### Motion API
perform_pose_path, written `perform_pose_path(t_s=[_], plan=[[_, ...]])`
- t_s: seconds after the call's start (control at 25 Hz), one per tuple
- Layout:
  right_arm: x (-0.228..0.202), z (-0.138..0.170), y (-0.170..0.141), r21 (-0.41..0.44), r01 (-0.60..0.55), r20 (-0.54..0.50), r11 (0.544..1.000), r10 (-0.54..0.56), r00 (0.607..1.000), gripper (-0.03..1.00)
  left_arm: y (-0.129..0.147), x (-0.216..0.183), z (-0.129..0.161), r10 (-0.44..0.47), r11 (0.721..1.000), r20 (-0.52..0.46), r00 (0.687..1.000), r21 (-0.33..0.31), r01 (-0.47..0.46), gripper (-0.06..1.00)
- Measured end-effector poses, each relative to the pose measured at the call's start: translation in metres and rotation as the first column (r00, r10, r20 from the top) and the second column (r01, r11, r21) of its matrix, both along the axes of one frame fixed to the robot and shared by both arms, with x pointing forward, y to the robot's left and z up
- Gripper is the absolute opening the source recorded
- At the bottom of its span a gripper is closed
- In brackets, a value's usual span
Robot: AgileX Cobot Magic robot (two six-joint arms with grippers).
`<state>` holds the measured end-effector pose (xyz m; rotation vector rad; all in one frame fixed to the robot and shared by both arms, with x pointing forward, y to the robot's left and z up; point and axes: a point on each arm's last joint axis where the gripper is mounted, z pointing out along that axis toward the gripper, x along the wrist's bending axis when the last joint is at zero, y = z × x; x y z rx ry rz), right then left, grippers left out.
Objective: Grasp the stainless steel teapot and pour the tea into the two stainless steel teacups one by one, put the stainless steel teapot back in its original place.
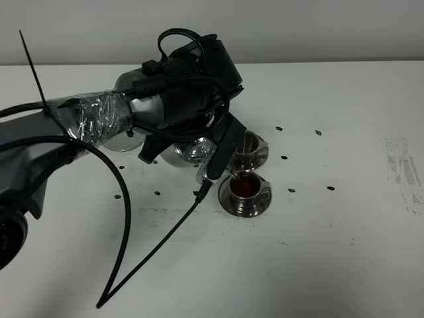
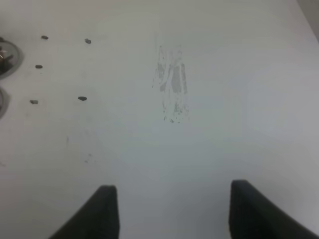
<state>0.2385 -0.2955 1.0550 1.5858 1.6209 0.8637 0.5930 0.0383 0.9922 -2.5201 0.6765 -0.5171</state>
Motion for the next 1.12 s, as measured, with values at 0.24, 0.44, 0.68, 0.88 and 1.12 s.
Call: perform_pose_path(t_s=[0.24, 0.44, 0.68, 0.88, 1.12], plan=[[0.000, 0.000, 0.000, 0.000, 0.000, 0.000, 1.000, 0.000, 1.000, 0.48, 0.000, -0.001, -0.003, 0.040, 0.997, -0.037, 0.999, -0.063, -0.042, 0.18], [0.000, 0.000, 0.000, 0.000, 0.000, 0.000, 1.000, 0.000, 1.000, 0.48, 0.006, 0.002, -0.006, 0.131, 0.983, -0.052, 0.990, -0.122, -0.137, 0.18], [0.000, 0.000, 0.000, 0.000, 0.000, 0.000, 1.000, 0.000, 1.000, 0.48, 0.013, 0.005, -0.009, 0.196, 0.960, -0.104, 0.975, -0.183, -0.213, 0.18], [0.000, 0.000, 0.000, 0.000, 0.000, 0.000, 1.000, 0.000, 1.000, 0.48, 0.010, 0.003, -0.008, 0.234, 0.921, -0.170, 0.957, -0.276, -0.274, 0.18], [0.000, 0.000, 0.000, 0.000, 0.000, 0.000, 1.000, 0.000, 1.000, 0.48, 0.009, -0.007, 0.023, 0.297, 0.840, -0.192, 0.935, -0.412, -0.352, 0.18]])
